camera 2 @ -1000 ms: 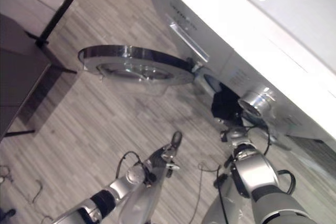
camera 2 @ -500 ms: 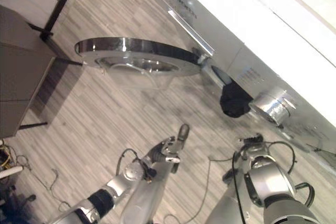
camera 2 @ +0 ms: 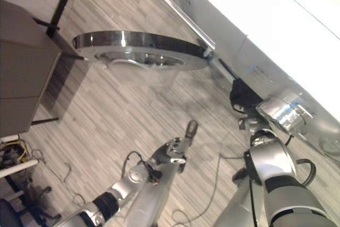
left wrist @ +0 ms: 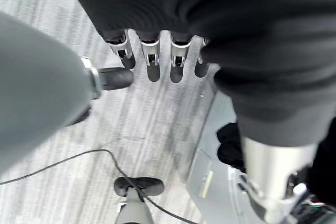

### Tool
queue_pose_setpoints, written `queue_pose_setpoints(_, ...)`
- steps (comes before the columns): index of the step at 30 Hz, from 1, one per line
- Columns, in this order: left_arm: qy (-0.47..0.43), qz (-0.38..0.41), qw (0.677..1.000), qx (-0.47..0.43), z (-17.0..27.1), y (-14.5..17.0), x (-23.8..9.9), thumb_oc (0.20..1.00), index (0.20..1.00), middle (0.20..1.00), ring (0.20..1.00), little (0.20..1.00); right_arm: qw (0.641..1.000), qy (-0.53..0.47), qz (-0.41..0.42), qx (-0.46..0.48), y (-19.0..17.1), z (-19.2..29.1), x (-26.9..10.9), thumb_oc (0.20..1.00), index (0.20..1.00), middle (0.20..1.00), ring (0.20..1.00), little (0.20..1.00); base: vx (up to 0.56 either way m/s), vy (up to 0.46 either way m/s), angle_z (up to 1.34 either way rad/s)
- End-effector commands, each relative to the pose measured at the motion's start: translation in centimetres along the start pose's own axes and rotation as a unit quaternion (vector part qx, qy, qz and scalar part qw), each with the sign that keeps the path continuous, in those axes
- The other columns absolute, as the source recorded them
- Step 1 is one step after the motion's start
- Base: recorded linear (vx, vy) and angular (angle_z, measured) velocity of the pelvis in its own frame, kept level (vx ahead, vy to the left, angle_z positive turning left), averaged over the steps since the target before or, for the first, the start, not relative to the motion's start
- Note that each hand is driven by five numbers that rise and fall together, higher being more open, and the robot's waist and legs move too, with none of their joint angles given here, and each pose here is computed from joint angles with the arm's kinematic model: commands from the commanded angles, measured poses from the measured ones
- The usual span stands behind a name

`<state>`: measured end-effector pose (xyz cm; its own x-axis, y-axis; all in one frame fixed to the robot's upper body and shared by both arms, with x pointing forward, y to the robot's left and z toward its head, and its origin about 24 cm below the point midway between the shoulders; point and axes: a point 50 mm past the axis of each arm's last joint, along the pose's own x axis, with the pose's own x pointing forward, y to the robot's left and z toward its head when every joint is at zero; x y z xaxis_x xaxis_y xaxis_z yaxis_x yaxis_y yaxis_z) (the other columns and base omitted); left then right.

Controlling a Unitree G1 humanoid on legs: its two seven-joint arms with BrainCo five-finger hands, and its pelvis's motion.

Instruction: Grab the laundry basket,head to the washer,open it,put in the laundry and shut it.

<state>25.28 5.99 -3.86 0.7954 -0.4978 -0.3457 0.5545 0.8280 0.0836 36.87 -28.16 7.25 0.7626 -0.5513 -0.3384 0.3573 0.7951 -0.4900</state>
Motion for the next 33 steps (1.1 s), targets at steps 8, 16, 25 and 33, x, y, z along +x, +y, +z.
queue_pose_setpoints(8, -0.012, 0.021, 1.000, -0.012, -0.6, 0.7, -1.5, 1.000, 1.000, 1.000, 1.000, 1.000, 0.989, -0.075, -0.097, 0.079, -7.1, 6.0, 0.3, 1.000, 1.000, 1.000, 1.000, 1.000, 0.03, -0.009, 0.07)
queue_pose_setpoints(16, -0.028, 0.029, 0.999, -0.027, 0.1, 0.9, -1.5, 1.000, 1.000, 1.000, 1.000, 1.000, 0.965, -0.087, -0.125, 0.216, -10.5, 7.9, 0.0, 1.000, 1.000, 1.000, 1.000, 1.000, 0.01, -0.002, 0.00)
queue_pose_setpoints(25, -0.050, 0.032, 0.998, -0.032, 1.2, 1.1, -1.3, 1.000, 1.000, 1.000, 1.000, 1.000, 0.942, -0.119, -0.106, 0.295, -10.8, 11.2, -1.0, 0.507, 0.507, 0.507, 0.507, 0.507, 0.00, 0.000, 0.00)
queue_pose_setpoints(33, -0.051, 0.053, 0.997, -0.034, 1.3, 1.7, -1.2, 1.000, 1.000, 1.000, 1.000, 1.000, 0.924, -0.152, -0.090, 0.339, -10.5, 13.7, -1.8, 0.200, 0.200, 0.200, 0.200, 0.200, 0.00, -0.001, 0.00)
